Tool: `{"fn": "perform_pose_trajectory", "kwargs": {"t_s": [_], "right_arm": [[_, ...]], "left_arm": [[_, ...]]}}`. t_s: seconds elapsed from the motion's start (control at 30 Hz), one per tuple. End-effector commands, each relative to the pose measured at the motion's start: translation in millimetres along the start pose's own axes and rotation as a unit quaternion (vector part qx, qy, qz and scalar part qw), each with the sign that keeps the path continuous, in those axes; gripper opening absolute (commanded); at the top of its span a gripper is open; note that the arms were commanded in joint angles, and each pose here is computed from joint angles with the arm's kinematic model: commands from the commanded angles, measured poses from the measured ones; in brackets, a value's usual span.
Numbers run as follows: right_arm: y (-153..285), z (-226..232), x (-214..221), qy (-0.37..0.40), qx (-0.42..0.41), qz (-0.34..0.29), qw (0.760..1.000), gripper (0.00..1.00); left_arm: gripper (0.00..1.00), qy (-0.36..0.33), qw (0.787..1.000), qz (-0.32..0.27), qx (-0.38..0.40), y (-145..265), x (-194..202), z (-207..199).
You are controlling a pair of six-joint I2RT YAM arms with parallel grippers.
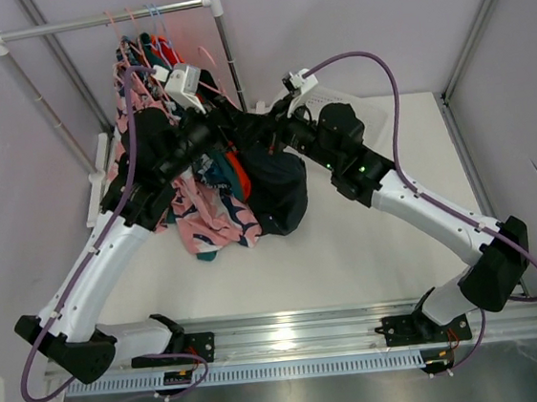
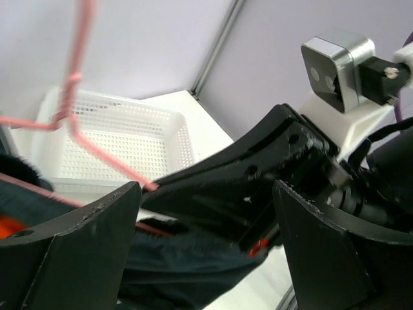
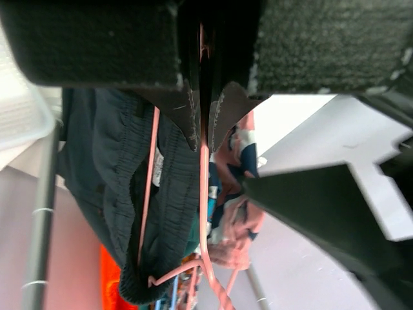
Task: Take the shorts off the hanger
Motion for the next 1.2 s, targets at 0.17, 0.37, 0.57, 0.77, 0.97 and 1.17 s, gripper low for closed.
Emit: {"fn": "perform_pose_trajectory", "kwargs": {"t_s": [0.17,0.37,0.57,0.77,0.97,1.17], "right_arm": [[17.8,32.1,-66.2,-0.001,-0.024,-0.1,0.995,0.0],[29.7,24.9,-71.0,0.009,0.009,-0.104,0.995,0.0],[46.5,18.5,-82.0,0.001,0.032,-0.123,0.992,0.0],[62.2,18.9,-92.3,-0.004,0.036,-0.136,0.99,0.0],[61.4,27.0,-90.0,-0.013,0.023,-0.134,0.991,0.0],[55.6,30.9,-79.4,-0.018,0.022,-0.126,0.992,0.0]], "left_arm": [[0.89,-0.011,0.999,-0.052,-0.003,-7.8,-14.1,-11.1],[0.88,-0.015,0.997,-0.062,-0.036,4.7,-15.1,-4.6],[0.88,-0.012,0.991,-0.1,-0.092,21.6,-15.7,17.3],[0.87,-0.001,0.987,-0.13,-0.091,27.5,-21.8,17.9],[0.87,0.014,0.989,-0.127,-0.071,16.3,-21.7,11.2],[0.87,0.025,0.989,-0.14,-0.041,20.8,-31.0,-3.3]]}}
Point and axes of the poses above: each gripper's point midway between its finger pads, its own y axis back along the fingers, its own z axis along the line the jaws close on, x = y × z, the point moved 2 cm from there along y, back along the fingers, and after that the axes turned 11 degrees about y, right-handed, at the moved point
